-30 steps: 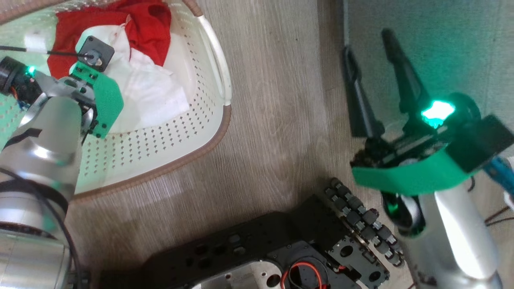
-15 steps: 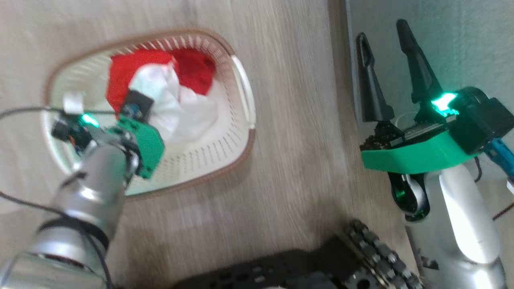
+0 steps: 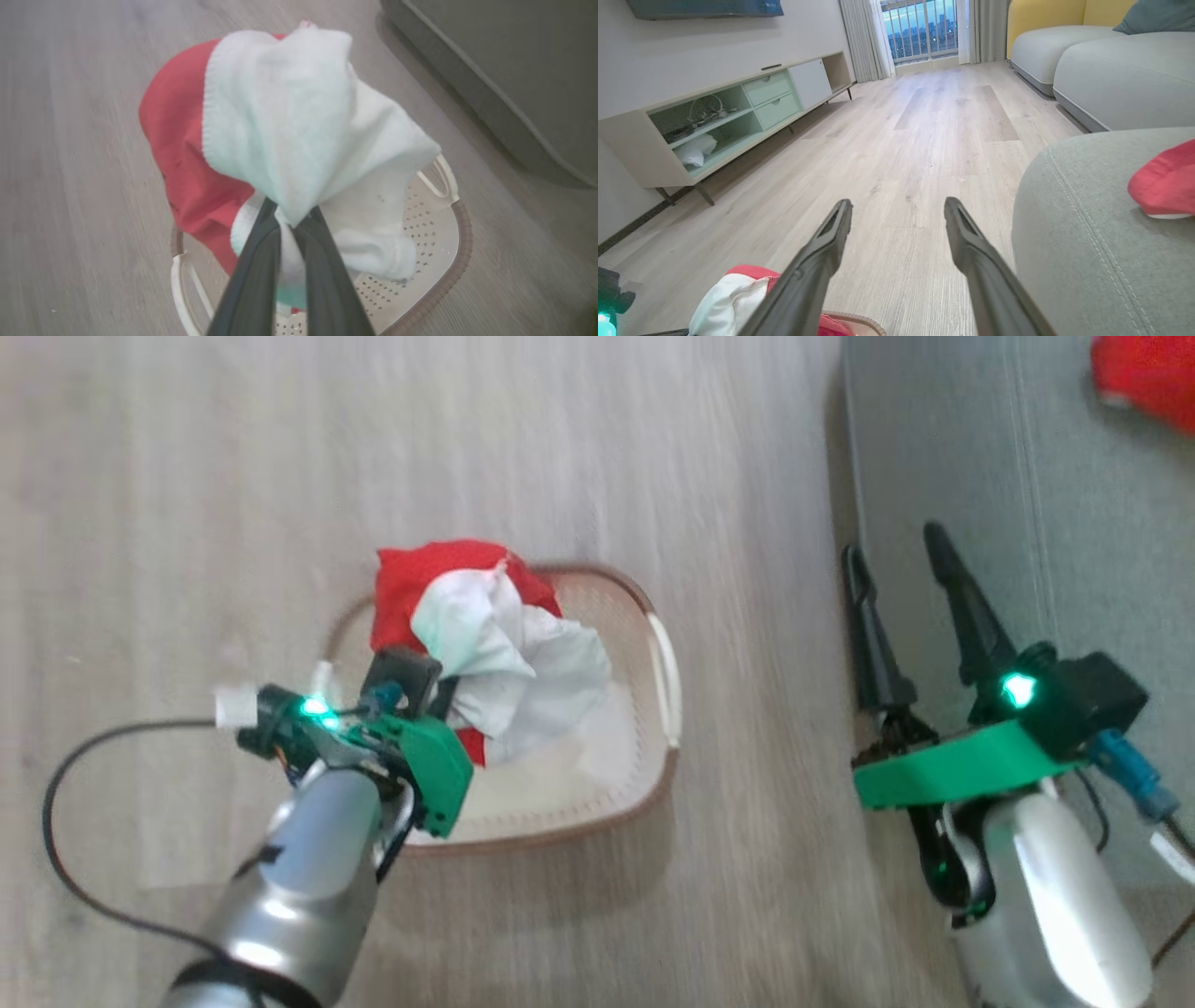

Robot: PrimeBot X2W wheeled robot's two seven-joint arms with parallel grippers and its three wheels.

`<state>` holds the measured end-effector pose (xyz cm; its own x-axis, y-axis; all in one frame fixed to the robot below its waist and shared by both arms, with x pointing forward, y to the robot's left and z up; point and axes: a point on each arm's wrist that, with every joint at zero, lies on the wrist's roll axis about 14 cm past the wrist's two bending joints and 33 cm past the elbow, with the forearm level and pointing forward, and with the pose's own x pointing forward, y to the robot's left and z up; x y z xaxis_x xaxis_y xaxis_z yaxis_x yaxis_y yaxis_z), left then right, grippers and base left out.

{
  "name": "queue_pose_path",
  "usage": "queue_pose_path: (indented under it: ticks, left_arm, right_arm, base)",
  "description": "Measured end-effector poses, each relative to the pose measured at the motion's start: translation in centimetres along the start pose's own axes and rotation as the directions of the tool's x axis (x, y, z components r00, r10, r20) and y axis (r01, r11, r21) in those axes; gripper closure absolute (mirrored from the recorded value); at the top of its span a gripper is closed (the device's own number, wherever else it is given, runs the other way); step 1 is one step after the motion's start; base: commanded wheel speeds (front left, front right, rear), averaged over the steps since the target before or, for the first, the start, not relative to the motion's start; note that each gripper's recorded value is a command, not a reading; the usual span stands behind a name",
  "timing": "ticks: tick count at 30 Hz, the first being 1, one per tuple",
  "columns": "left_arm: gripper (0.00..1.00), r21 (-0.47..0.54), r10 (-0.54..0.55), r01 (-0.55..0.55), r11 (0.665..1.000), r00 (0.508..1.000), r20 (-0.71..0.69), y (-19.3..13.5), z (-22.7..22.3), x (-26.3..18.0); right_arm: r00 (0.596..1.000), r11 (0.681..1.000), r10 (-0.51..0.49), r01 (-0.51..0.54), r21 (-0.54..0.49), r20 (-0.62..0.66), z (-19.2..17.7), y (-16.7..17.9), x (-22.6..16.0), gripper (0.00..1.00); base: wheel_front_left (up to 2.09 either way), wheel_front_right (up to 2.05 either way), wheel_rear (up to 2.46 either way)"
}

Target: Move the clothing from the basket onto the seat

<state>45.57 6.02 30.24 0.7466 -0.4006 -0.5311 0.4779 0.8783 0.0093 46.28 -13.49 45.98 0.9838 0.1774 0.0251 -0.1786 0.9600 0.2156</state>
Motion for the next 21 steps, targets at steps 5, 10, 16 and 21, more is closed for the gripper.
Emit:
queue_pose_path:
  ticks: [5,10,16,21]
  left_arm:
    - [1.00,-0.025,0.082,-0.080,0.997,0.987,0.137,1.3,3.9,-3.9]
    - [1.00,-0.048,0.167,-0.160,0.986,0.945,0.282,2.7,7.8,-7.8]
    - [1.00,-0.080,0.241,-0.229,0.970,0.874,0.422,3.6,11.3,-12.2]
    - [1.00,-0.101,0.277,-0.264,0.959,0.802,0.530,3.9,14.1,-15.5]
  right_arm:
    - [0.997,0.998,0.067,-0.067,0.005,0.030,1.7,2.9,-0.9,0.00]
    - [0.991,0.993,0.115,-0.115,0.001,0.064,3.4,4.9,-1.8,0.00]
    - [0.985,0.988,0.155,-0.155,-0.006,0.081,4.4,6.7,-3.3,0.00]
    - [0.981,0.985,0.171,-0.170,-0.016,0.094,5.1,7.4,-4.4,0.00]
  base:
    - [0.00,0.00,0.00]
    - [0.00,0.00,0.00]
    - [0.00,0.00,0.00]
    - [0.00,0.00,0.00]
